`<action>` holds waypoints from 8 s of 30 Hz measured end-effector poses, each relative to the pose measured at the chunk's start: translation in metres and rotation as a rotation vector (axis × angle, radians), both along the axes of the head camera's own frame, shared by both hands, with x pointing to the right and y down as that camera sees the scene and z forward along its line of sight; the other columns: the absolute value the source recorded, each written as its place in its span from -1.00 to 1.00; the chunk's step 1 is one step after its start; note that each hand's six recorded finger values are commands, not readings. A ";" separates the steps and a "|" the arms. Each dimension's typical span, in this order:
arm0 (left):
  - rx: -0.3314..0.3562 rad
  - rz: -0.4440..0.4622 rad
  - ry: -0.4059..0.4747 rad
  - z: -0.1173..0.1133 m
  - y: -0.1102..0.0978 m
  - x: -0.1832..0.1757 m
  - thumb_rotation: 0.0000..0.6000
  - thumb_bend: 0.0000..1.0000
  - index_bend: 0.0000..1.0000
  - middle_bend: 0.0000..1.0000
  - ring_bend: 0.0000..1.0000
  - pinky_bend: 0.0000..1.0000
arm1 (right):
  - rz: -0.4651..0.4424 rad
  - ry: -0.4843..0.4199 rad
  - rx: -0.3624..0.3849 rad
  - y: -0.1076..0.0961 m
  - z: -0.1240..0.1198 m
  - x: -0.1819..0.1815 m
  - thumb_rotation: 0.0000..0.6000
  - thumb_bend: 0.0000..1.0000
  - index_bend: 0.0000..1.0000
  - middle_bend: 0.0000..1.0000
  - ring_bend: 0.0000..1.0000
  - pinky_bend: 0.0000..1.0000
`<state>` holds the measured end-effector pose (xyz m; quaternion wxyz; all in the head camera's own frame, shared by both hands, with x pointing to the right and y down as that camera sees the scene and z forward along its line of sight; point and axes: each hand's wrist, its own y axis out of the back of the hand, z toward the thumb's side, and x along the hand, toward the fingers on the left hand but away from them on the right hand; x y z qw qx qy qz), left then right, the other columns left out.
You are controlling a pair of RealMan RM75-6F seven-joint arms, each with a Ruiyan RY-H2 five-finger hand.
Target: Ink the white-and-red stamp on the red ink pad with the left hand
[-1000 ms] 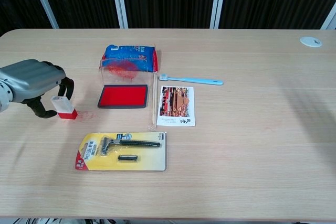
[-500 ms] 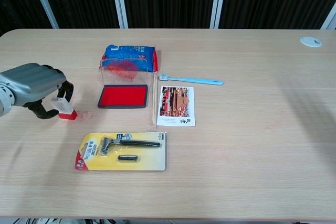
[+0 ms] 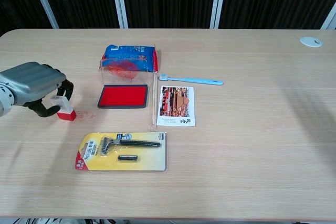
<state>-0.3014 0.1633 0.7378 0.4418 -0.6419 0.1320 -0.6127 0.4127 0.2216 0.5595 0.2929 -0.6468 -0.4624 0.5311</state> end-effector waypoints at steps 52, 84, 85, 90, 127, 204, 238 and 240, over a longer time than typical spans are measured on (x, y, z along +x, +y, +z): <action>0.132 -0.029 -0.132 -0.003 -0.048 0.120 1.00 0.05 0.39 0.41 0.02 0.12 | 0.026 -0.056 -0.021 -0.003 0.001 0.002 1.00 -0.71 -1.00 -1.00 -1.00 -0.64; 0.108 -0.005 -0.130 0.026 -0.044 0.130 1.00 0.06 0.44 0.46 0.08 0.15 | 0.037 -0.063 -0.034 -0.004 0.002 0.001 1.00 -0.69 -1.00 -1.00 -1.00 -0.64; 0.108 -0.002 -0.131 0.027 -0.044 0.130 1.00 0.06 0.44 0.46 0.08 0.15 | 0.038 -0.063 -0.034 -0.004 0.002 0.001 1.00 -0.69 -1.00 -1.00 -1.00 -0.64; 0.103 0.008 -0.143 0.031 -0.041 0.129 1.00 0.06 0.45 0.46 0.09 0.15 | 0.038 -0.065 -0.032 -0.004 0.002 0.002 1.00 -0.69 -1.00 -1.00 -1.00 -0.64; 0.109 0.011 -0.149 0.025 -0.045 0.123 1.00 0.06 0.46 0.47 0.09 0.16 | 0.041 -0.065 -0.031 -0.004 0.002 0.002 1.00 -0.69 -1.00 -1.00 -1.00 -0.64; 0.063 -0.035 -0.227 0.006 -0.007 0.042 1.00 -0.11 0.30 0.32 -0.04 0.08 | 0.035 -0.063 -0.027 -0.003 0.001 0.001 1.00 -0.68 -1.00 -1.00 -1.00 -0.64; 0.050 -0.023 -0.264 0.008 -0.005 0.043 1.00 -0.24 -0.22 -0.25 -0.41 -0.20 | 0.035 -0.065 -0.022 -0.003 0.000 -0.001 1.00 -0.66 -1.00 -1.00 -1.00 -0.64; 0.050 -0.023 -0.265 0.007 -0.005 0.042 1.00 -0.28 -0.28 -0.32 -0.45 -0.25 | 0.036 -0.064 -0.022 -0.004 0.000 -0.001 1.00 -0.66 -1.00 -1.00 -1.00 -0.64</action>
